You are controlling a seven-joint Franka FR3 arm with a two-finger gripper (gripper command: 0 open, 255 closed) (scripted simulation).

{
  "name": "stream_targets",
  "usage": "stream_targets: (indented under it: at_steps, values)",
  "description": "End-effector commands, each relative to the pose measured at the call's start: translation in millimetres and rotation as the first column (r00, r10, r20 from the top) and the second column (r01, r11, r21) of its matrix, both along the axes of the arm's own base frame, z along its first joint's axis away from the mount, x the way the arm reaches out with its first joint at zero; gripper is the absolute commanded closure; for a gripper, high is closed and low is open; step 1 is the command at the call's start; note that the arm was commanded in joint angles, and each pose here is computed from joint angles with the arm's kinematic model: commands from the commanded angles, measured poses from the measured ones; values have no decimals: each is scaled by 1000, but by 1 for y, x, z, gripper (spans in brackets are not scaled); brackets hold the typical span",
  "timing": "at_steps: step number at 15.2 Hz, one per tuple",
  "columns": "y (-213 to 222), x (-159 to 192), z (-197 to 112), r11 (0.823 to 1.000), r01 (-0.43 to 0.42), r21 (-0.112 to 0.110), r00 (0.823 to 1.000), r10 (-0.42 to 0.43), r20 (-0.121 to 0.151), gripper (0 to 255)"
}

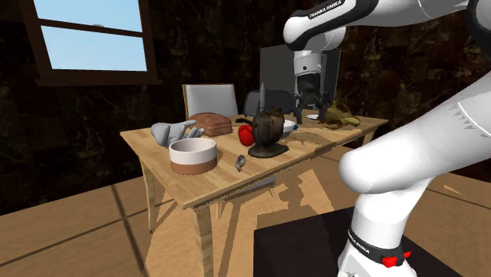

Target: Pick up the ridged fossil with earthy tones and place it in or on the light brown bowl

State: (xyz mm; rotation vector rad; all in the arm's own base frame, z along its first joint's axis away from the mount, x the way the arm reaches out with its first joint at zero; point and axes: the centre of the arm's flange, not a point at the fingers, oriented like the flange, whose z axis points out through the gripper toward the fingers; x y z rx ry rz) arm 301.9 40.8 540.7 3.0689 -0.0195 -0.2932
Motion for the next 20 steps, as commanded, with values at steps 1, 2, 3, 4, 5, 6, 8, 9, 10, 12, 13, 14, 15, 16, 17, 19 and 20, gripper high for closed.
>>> stream_targets:
  at_steps: [1,2,3,4,5,6,8,9,10,12,13,14,15,16,17,19,20]
  values:
    - [22,4,-10,999,32,6,999,-32,-6,0]
    - [33,6,-15,999,47,8,999,-47,-9,0]
    - [44,7,-20,998,62,10,998,-62,-11,0]
    - [55,9,-26,997,76,13,997,-76,-14,0]
    - [67,12,-31,996,91,15,996,-91,-17,0]
    - [78,14,-37,994,105,17,994,-105,-20,0]
    - [100,19,-47,991,134,21,991,-134,-26,0]
    - [111,22,-52,989,149,24,989,-148,-30,0]
    - [122,24,-58,986,163,26,986,-163,-33,0]
    - [144,31,-68,981,192,29,981,-191,-39,0]
    - [155,34,-73,978,207,31,978,-205,-42,0]
    - [166,37,-78,975,221,33,975,-220,-45,0]
    - [177,41,-84,971,235,35,971,-234,-49,0]
    - [187,45,-89,968,250,37,967,-248,-52,0]
    - [198,48,-94,964,264,38,964,-262,-55,0]
    - [220,57,-104,955,292,42,955,-289,-62,0]
    - [230,61,-109,951,306,43,951,-303,-65,0]
